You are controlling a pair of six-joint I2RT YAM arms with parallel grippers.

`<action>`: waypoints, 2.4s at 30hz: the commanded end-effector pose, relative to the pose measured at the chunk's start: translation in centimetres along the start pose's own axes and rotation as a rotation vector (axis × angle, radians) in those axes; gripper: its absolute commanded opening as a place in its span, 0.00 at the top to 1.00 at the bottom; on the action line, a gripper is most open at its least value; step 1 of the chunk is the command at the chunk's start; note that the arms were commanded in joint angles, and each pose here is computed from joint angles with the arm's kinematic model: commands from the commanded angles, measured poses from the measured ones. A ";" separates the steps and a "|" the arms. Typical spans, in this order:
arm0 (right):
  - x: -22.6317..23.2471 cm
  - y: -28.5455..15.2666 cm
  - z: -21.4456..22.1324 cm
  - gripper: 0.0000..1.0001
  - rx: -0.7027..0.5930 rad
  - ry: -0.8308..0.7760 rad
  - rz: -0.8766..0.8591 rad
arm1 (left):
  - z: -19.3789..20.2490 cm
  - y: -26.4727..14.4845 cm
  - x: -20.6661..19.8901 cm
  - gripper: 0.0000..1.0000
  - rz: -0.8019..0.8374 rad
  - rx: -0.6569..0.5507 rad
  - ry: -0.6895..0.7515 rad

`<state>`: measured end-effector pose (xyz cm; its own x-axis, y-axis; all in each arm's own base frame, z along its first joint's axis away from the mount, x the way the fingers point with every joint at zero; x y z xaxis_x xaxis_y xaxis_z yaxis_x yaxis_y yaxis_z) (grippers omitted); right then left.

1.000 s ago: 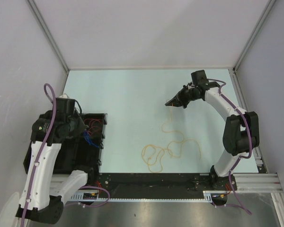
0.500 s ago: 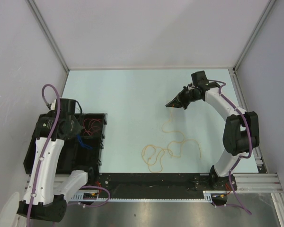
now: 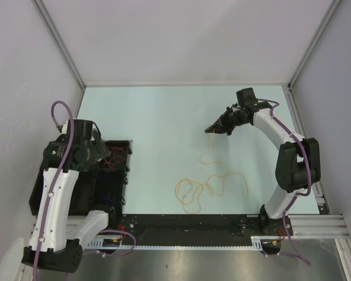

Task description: Untangle the cables

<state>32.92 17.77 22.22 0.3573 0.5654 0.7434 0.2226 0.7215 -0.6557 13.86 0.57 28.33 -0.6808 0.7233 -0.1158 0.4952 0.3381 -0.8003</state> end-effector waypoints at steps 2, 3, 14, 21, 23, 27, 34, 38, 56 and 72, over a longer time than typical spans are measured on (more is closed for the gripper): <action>0.7 0.2 0.3 1.00 -0.007 -0.018 -0.019 | -1.0 -2.3 0.2 0.03 0.047 0.007 0.082; 0.8 0.2 0.4 1.00 -0.010 -0.026 -0.020 | -1.0 -2.4 -0.4 0.05 0.091 0.019 0.084; 4.3 -0.7 2.7 0.20 -0.115 -0.357 0.129 | -0.1 -3.3 -6.7 0.12 0.441 0.098 0.238; 3.3 -2.8 2.8 0.17 -0.176 -0.374 0.295 | 2.6 -4.0 -12.4 0.13 0.596 0.172 0.419; 1.4 -3.5 3.0 0.18 -0.177 -0.321 0.335 | 4.0 -3.8 -13.5 0.14 0.620 0.211 0.482; -1.0 -4.7 3.5 0.18 -0.196 -0.268 0.383 | 6.7 -3.3 -14.8 0.17 0.681 0.270 0.596; -2.6 -6.1 4.5 0.19 -0.203 -0.234 0.403 | 12.8 -1.8 -15.0 0.15 0.714 0.360 0.824; -3.4 -6.5 5.2 0.19 -0.198 -0.219 0.413 | 15.2 -1.4 -15.4 0.15 0.741 0.383 0.875; -4.3 -8.9 7.4 0.20 -0.227 -0.205 0.394 | 21.5 4.4 -17.0 0.32 0.674 0.352 0.971; -4.6 -9.5 7.3 0.21 -0.215 -0.206 0.383 | 26.1 6.4 -17.6 0.46 0.578 0.315 1.131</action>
<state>23.23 11.57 25.44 0.2893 0.8547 0.4311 0.2886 0.3515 -0.8906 13.59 -24.98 9.59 0.4918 0.8641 -0.1071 0.2372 -0.2513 -0.9384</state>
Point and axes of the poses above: each gripper's point midway between its finger pads, its own y axis out along the fingers, its own x axis along the line the jaws close on, z = x × y, the point moved 7 cm from there along -y, back along the fingers, and after that the axes turned 10 degrees about -y, right-handed, at the moved point
